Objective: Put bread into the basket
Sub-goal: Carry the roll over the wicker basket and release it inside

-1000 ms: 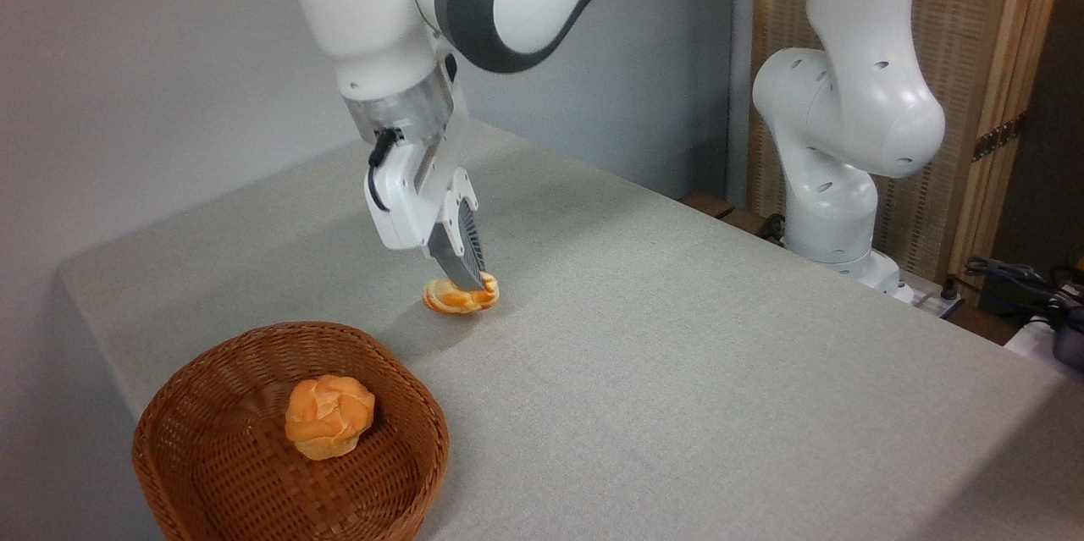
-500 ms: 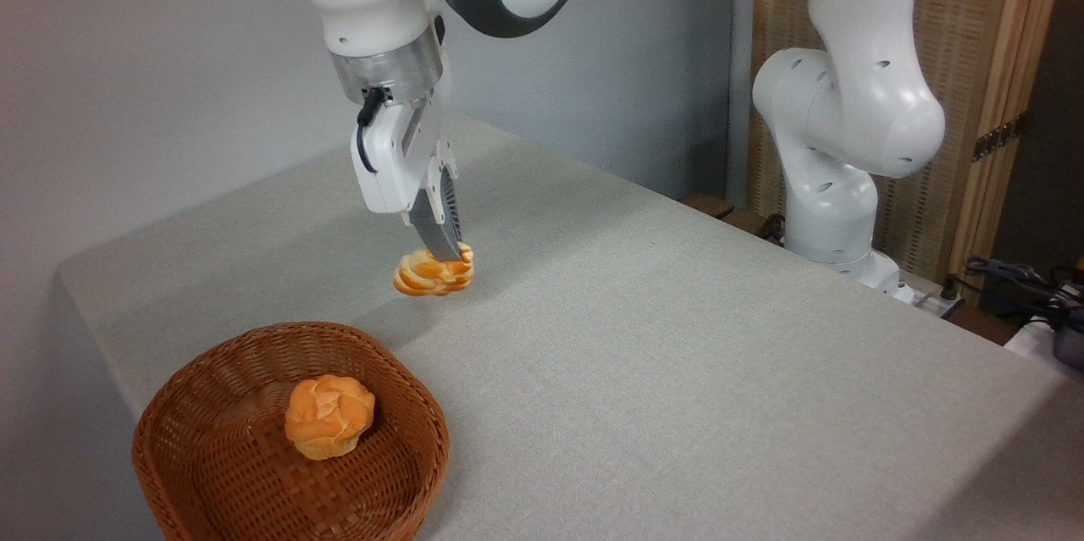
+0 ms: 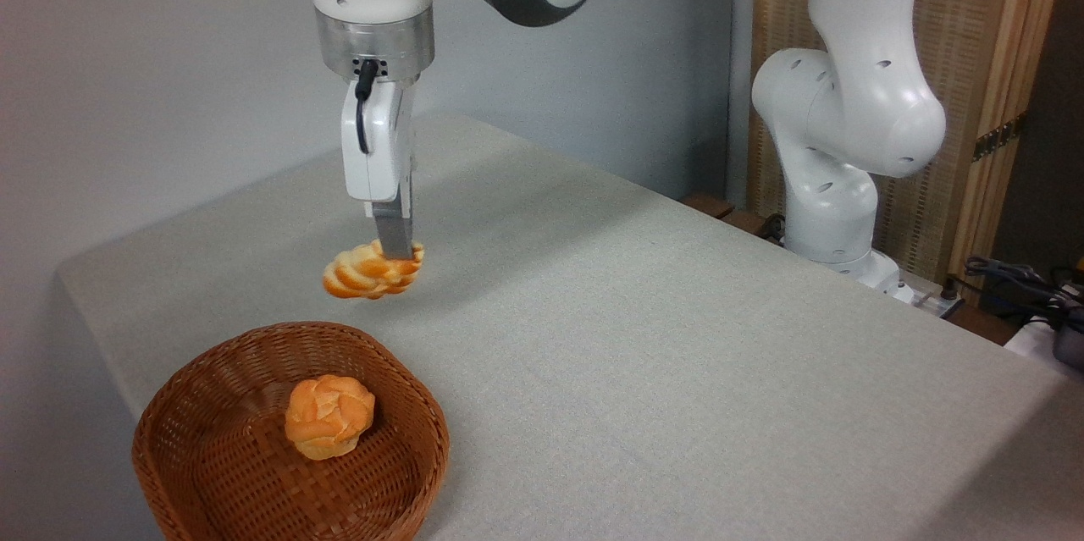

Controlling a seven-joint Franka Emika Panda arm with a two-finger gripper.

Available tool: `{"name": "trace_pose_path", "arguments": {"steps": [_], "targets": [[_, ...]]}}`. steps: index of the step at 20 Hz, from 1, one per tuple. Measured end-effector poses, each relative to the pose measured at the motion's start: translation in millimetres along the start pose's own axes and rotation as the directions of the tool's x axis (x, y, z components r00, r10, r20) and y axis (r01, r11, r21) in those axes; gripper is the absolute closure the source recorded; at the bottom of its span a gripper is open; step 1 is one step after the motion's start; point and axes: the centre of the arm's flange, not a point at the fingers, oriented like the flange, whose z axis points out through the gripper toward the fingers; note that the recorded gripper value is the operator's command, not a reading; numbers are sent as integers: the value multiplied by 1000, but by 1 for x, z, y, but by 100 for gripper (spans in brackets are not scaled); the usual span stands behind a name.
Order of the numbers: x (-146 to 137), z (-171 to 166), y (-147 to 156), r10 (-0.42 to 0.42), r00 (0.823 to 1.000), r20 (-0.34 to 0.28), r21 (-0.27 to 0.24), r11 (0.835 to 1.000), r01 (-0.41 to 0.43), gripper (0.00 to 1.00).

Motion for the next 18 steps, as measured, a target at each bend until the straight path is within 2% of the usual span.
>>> {"name": "trace_pose_path", "arguments": {"steps": [3,5,6,7,9,11,13,18], "targets": [[-12,-7,-13,-74,997,-26,81,994,76,100],[-11,-8,-21,-143,988,-51,126,981,148,100],[-11,-7,-25,-181,981,-67,143,971,189,74],[-11,-7,-28,-218,972,-84,158,961,229,26],[-12,-6,-32,-273,956,-104,173,942,287,13],[-16,-5,-34,-312,944,-110,171,929,328,8],[-20,-5,-36,-329,938,-112,171,923,344,0],[-21,-2,-37,-335,936,-109,167,922,350,0]]}}
